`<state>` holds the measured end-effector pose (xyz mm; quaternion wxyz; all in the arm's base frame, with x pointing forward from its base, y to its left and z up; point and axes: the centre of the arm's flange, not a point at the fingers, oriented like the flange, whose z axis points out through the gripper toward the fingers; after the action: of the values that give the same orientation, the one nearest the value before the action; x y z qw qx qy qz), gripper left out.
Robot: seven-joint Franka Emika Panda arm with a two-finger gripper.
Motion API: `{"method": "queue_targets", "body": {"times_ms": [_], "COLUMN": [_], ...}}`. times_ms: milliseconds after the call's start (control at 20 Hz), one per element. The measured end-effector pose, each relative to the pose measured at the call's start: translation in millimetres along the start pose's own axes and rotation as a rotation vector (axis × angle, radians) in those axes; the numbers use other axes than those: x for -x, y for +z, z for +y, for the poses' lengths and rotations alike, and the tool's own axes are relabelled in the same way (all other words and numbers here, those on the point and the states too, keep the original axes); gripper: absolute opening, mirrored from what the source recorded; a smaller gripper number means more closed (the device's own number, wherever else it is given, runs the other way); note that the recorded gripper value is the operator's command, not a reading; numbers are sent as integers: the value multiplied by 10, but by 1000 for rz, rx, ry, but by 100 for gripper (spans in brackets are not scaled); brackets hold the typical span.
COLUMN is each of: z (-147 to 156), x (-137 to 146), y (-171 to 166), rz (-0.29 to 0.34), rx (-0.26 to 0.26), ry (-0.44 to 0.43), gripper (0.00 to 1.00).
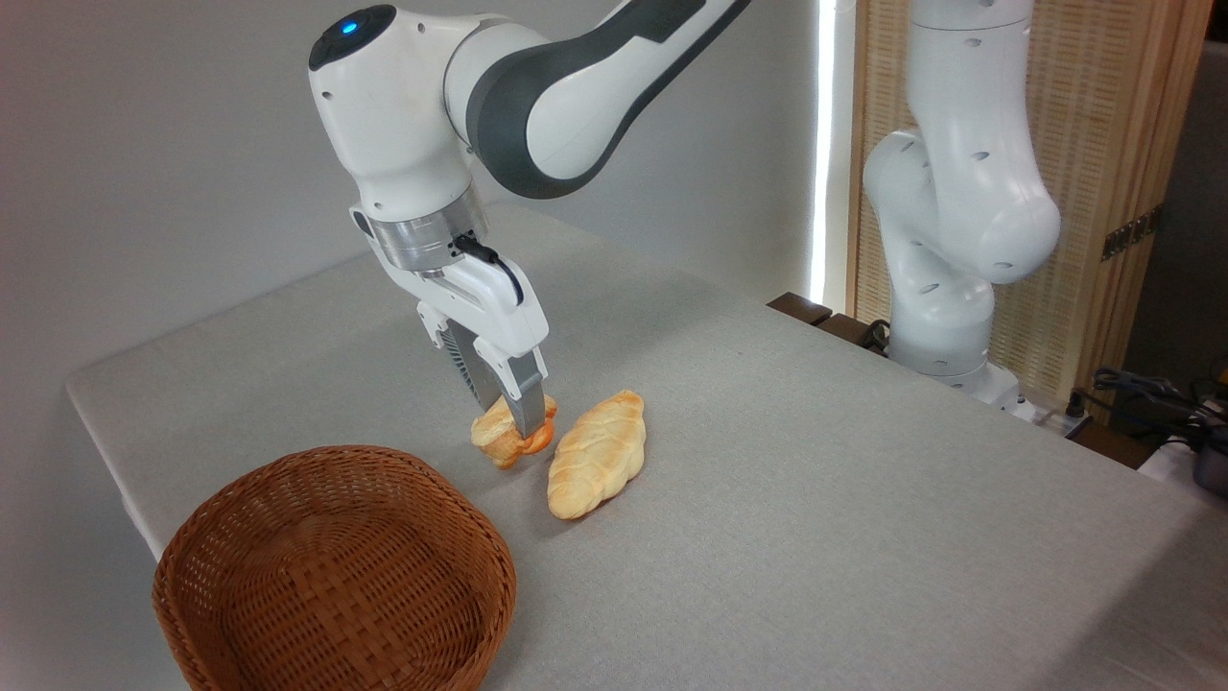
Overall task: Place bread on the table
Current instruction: 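Lower the roll onto the table, open the gripper and rise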
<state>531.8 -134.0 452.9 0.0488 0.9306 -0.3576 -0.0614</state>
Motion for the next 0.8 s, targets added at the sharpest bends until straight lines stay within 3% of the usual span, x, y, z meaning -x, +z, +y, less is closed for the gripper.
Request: {"method": "queue_targets", "body": {"times_ms": [500,800], "z": [-9,-171], "x": [-14,-38], "y": [-22,-431], "rz": [13,104], "rx": [-8,-58], "ry": [0,-21], "gripper": [100,100]}}
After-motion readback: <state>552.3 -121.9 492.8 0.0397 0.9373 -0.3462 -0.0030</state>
